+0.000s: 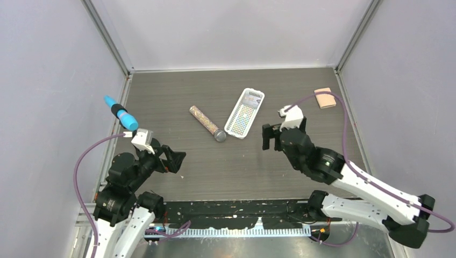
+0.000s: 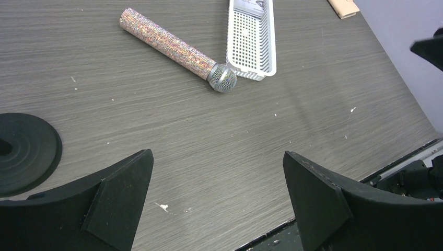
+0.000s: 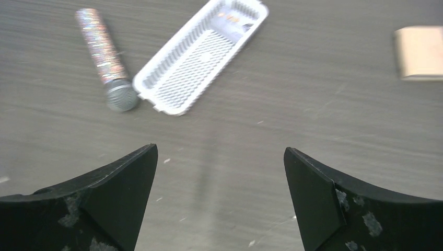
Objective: Take the credit cards out of the card holder
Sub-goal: Move the card holder to the center of the board.
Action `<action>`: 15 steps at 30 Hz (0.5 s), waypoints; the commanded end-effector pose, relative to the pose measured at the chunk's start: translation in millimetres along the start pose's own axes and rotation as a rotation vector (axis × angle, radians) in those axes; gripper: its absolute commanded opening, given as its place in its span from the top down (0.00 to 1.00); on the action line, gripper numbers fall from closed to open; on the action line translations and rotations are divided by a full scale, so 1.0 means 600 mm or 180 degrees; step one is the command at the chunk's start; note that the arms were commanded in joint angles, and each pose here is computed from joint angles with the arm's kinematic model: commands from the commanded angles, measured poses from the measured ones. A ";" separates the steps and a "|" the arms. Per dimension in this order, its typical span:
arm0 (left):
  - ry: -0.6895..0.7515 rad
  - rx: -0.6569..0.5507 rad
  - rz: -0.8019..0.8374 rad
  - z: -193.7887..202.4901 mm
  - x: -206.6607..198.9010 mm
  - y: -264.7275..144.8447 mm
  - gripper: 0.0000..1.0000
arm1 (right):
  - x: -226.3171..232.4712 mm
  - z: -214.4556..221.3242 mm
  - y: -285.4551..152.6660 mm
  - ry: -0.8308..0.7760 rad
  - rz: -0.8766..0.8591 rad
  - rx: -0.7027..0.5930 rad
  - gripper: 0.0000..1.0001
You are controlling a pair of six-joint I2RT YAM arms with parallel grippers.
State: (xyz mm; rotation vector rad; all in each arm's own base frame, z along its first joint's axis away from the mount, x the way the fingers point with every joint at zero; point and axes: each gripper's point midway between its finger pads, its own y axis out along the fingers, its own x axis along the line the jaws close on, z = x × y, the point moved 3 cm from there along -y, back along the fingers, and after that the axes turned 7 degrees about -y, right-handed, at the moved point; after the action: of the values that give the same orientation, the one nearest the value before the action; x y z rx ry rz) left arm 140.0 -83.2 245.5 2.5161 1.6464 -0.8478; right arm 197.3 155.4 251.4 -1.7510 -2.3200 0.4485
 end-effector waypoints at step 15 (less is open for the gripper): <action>-0.0049 0.0013 0.0169 0.002 -0.014 -0.001 0.01 | -0.305 -0.051 0.238 -0.0082 0.1849 0.0744 0.00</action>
State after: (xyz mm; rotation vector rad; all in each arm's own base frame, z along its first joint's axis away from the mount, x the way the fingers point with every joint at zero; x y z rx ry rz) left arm 137.4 -88.0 239.2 2.5374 1.6051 -0.8884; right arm 346.0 33.1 224.1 -2.2532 -1.6541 0.9099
